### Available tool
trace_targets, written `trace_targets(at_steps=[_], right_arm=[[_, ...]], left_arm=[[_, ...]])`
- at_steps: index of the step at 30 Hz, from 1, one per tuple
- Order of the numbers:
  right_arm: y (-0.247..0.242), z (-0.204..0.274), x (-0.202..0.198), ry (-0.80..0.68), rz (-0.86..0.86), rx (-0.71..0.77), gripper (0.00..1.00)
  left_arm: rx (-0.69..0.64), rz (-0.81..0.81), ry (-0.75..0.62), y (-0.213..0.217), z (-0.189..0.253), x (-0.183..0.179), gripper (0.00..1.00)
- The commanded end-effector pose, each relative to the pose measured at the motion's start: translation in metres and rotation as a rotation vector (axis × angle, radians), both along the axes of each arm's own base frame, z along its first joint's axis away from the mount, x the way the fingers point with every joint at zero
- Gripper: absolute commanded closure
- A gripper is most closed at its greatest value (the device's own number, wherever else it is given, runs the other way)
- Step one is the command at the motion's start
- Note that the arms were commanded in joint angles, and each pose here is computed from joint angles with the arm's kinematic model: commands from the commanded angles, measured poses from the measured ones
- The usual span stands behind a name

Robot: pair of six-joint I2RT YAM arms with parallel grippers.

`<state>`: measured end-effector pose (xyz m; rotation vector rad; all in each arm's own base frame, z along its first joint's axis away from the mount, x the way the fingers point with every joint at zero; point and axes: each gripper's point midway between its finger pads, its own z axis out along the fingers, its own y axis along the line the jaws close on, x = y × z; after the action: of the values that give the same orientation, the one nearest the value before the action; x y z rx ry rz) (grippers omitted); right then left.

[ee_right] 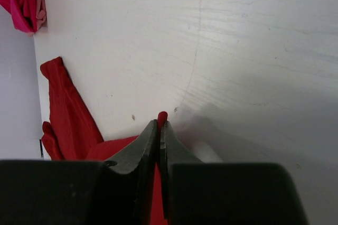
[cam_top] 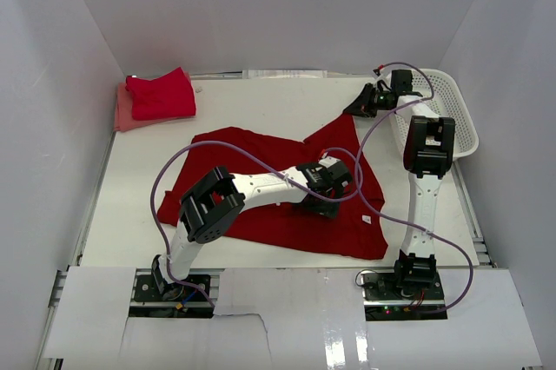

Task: Fold and stack the t-shirts
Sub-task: Grap the side of the flattened tshirt furthest away from the robot with both arms

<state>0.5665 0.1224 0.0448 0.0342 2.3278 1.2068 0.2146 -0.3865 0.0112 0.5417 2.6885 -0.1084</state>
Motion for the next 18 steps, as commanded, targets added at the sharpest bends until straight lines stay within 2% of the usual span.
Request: trace_targets(at_steps=[1,6,13,16,18], right_arm=[[-0.013,0.033,0.024,-0.157,-0.029,-0.014,0.92],[-0.012,0.064,0.007,-0.275,-0.011,-0.028,0.92],[-0.024,0.049,-0.028,-0.232,-0.048,-0.135,0.92],[-0.027,0.041,-0.028,-0.208,-0.058,-0.151,0.92],[-0.027,0.037,-0.025,-0.191,-0.055,-0.148,0.92]], left_arm=[[0.328,-0.008,0.37,0.08,-0.083,-0.093,0.02],[0.326,-0.009,0.371,0.078,-0.084,-0.092,0.02],[0.295,-0.003,0.326,0.063,-0.073,-0.077,0.02],[0.179,0.01,0.327,0.042,-0.05,-0.05,0.02],[0.062,0.057,0.317,0.035,-0.022,-0.016,0.02]])
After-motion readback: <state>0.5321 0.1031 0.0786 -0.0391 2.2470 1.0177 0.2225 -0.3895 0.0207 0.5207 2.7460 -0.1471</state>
